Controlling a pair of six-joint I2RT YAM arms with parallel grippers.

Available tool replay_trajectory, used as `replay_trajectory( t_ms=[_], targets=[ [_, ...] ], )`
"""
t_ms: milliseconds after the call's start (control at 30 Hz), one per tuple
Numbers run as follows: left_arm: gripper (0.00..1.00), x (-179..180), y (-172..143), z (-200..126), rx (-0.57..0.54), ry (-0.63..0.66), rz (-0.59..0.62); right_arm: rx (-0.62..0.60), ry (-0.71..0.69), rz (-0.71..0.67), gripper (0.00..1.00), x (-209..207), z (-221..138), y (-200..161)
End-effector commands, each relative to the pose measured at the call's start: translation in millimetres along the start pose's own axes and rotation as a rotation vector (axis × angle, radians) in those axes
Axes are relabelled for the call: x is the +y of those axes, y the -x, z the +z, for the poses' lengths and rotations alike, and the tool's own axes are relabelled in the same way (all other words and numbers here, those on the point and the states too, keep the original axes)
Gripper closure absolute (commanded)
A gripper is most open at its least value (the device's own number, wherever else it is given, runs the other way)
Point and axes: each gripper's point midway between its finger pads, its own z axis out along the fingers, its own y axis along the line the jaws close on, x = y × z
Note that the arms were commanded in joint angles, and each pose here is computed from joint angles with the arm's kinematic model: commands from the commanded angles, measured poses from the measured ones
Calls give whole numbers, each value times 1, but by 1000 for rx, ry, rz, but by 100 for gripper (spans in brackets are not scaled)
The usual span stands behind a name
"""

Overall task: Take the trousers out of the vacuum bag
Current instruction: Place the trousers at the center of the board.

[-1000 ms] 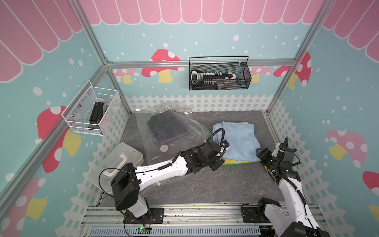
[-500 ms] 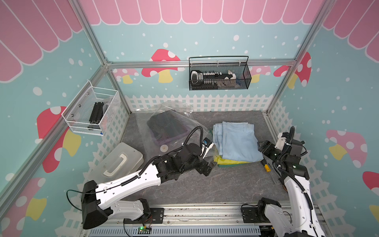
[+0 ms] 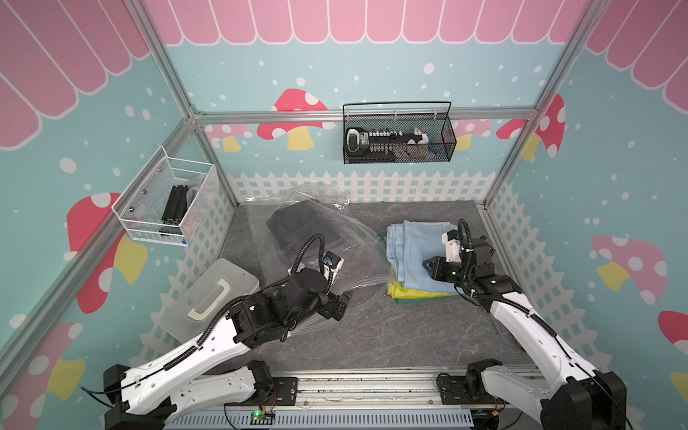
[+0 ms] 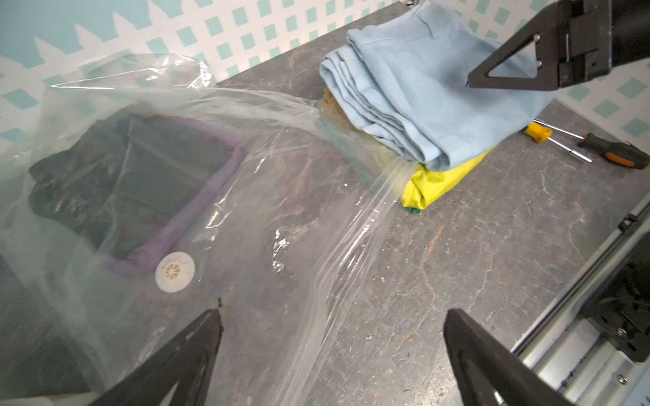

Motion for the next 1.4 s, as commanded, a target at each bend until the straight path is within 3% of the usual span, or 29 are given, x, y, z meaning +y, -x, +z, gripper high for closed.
replay_trajectory(
  t_ms=[0,300,433,767,867,1033,1200,1367],
  targets=[
    [1,15,-9,-5,12,53,-30,6,-38,-14,81,-3,13,0],
    [1,12,-15,1,43,46,-5,182,-66,-59,87,-5,63,-46],
    [1,12,-15,0,43,46,-4,220,-124,-89,89,-14,68,-55],
    [2,11,-17,0,45,34,-2,26,-207,-188,82,-2,14,14],
    [2,9,-17,-1,45,23,-2,-4,-264,-196,76,-11,4,36],
    [2,9,-18,-1,46,17,2,-32,-338,-218,55,-21,5,73],
    [1,8,-21,-1,51,12,4,-25,-410,-278,35,-29,25,98],
    [1,6,-23,3,65,9,14,34,-504,-334,25,-50,54,113]
  ],
)
